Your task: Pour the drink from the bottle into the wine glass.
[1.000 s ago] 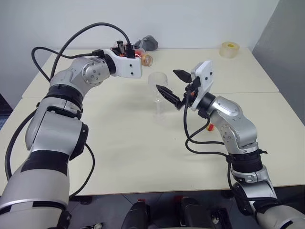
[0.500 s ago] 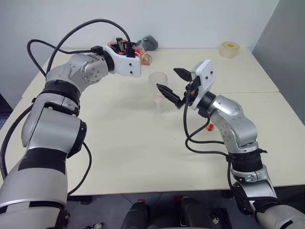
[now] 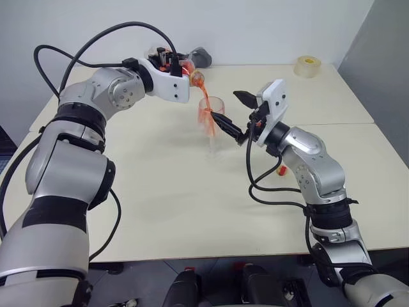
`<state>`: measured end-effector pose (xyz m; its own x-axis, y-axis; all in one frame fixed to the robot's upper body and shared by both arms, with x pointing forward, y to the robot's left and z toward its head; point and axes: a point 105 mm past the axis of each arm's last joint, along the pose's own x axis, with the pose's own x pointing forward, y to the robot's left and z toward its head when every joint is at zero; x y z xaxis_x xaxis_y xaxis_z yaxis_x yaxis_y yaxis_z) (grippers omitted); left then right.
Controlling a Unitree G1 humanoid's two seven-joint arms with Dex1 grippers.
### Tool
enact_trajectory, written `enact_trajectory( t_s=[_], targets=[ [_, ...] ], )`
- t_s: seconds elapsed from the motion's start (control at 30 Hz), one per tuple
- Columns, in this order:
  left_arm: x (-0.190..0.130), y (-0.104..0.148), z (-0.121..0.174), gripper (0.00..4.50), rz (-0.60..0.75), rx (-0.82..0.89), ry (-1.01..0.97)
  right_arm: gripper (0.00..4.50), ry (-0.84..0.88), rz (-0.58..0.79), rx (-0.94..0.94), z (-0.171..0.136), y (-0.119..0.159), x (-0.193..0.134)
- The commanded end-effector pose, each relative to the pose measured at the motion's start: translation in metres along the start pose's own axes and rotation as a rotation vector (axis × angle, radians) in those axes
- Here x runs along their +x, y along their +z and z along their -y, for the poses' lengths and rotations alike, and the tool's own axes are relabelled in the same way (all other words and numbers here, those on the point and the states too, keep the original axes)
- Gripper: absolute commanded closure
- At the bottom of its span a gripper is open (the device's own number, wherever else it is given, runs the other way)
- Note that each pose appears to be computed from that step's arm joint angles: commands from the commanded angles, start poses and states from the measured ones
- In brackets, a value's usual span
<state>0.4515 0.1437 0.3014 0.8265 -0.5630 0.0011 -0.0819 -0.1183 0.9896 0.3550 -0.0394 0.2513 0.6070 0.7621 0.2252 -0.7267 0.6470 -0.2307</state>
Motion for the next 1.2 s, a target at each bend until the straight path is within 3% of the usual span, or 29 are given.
enact_trajectory(
  t_s=[0.03, 1.2],
  targets=[
    [-0.0052, -0.0049, -0.0305, 3.12, -0.017, 0.040, 0.080, 0.00, 0.005, 0.062, -0.050, 0.0016, 0.0190, 0.0004],
    [-0.0062, -0.0076, -0.0344, 3.12, -0.035, 0.146, 0.076, 0.00, 0.000, 0.071, -0.054, 0.0046, 0.0188, 0.0016]
  ],
)
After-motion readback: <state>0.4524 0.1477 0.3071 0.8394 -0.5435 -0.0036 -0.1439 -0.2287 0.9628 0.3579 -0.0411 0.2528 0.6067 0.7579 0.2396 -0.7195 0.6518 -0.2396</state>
